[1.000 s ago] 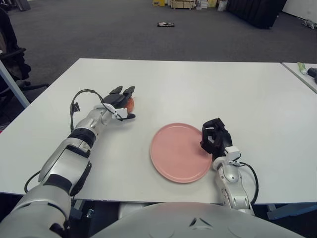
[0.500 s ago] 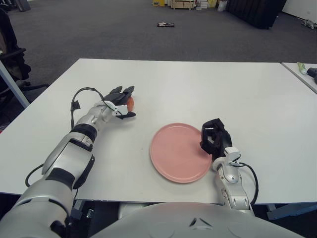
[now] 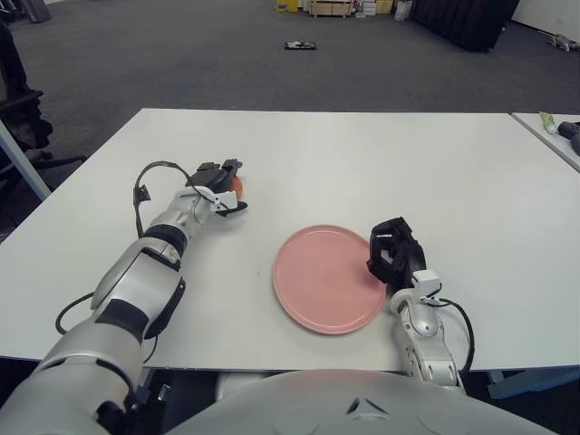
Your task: Put the apple into the plate.
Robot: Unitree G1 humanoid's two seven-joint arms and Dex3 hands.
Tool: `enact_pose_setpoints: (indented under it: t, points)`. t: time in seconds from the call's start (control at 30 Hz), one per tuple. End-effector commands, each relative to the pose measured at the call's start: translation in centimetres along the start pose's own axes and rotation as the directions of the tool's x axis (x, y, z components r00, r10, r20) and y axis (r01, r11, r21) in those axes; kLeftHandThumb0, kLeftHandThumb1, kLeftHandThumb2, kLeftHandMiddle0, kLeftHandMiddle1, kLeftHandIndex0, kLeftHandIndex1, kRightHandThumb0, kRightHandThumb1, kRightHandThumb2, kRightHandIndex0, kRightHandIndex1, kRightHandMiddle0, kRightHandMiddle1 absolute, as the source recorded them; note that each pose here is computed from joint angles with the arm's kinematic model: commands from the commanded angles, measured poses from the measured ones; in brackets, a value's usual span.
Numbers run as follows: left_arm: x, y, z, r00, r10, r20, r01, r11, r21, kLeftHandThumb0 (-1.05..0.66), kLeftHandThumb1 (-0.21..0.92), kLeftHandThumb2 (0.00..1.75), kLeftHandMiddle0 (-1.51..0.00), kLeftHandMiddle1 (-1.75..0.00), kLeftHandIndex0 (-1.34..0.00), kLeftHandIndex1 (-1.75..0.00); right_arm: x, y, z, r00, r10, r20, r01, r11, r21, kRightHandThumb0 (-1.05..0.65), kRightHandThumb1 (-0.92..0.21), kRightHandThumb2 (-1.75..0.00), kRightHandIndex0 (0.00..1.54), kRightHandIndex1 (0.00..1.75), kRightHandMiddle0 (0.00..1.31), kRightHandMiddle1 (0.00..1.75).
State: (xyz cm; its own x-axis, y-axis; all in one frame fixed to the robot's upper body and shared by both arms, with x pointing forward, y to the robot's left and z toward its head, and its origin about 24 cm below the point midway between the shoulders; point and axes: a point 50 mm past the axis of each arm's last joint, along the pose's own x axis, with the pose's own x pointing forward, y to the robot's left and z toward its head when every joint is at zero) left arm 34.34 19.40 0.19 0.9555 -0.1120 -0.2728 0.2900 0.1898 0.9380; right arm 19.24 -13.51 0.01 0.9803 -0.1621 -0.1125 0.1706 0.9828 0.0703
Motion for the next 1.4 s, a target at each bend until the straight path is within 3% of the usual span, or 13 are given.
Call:
enact_pose_setpoints:
  t: [0.0, 0.07, 0.17, 0.27, 0.57, 0.87, 1.37]
  points:
    - [-1.30, -2.83, -1.34, 0.995, -0.075, -0.068, 0.077, 0.997, 0.018, -0.46, 0.38, 1.17, -0.09, -1.68, -0.37, -1.71, -0.12, -0.21, -0.04, 1.000, -0.021, -0.003, 0.021, 1.000, -0.011, -0.39, -0.63, -0.92, 0.52, 1.69, 0.37, 1.75]
    - [-1.36, -2.92, -1.38, 0.995, -0.067, -0.072, 0.068, 0.998, 0.014, -0.45, 0.41, 1.17, -0.12, -1.71, -0.44, -1.73, -0.12, -0.36, -0.14, 1.000, -0.022, -0.004, 0.022, 0.999, -0.024, -0.39, -0.63, -0.92, 0.52, 1.69, 0.37, 1.75]
    - [-1.62, -3.30, -1.58, 0.995, -0.045, -0.086, 0.046, 0.999, 0.011, -0.15, 0.34, 1.23, -0.41, -1.60, -0.53, -1.74, -0.10, -0.44, -0.14, 1.000, -0.020, 0.005, 0.021, 0.998, -0.051, -0.39, -0.63, -0.92, 0.51, 1.69, 0.37, 1.75]
    - [-1.75, -3.48, -1.66, 0.995, -0.027, -0.093, 0.029, 0.999, 0.020, -0.05, 0.23, 1.34, -0.63, -1.52, -0.57, -1.74, -0.08, -0.51, -0.12, 1.000, -0.021, 0.009, 0.022, 0.998, -0.060, -0.39, -0.64, -0.92, 0.51, 1.69, 0.37, 1.75]
    - [-1.98, -3.73, -1.68, 0.996, 0.006, -0.089, -0.004, 1.000, 0.020, 0.00, -0.04, 1.60, -0.95, -1.38, -0.74, -1.75, 0.00, -0.75, -0.20, 1.000, -0.026, 0.011, 0.027, 0.997, -0.068, -0.39, -0.64, -0.92, 0.53, 1.71, 0.37, 1.75]
    - [-1.92, -3.54, -1.81, 0.996, -0.004, -0.092, 0.005, 1.000, 0.008, 0.00, -0.12, 1.69, -1.02, -1.40, -0.77, -1.75, 0.21, -0.85, -0.17, 0.999, -0.029, 0.026, 0.030, 0.998, -0.059, -0.39, -0.64, -0.92, 0.54, 1.70, 0.37, 1.75]
    - [-1.89, -3.49, -1.86, 0.994, -0.007, -0.105, 0.005, 1.000, -0.022, 0.00, -0.13, 1.71, -1.03, -1.43, -0.75, -1.75, 0.45, -1.01, -0.27, 0.999, -0.033, 0.037, 0.035, 0.998, -0.060, -0.39, -0.63, -0.92, 0.55, 1.70, 0.37, 1.75]
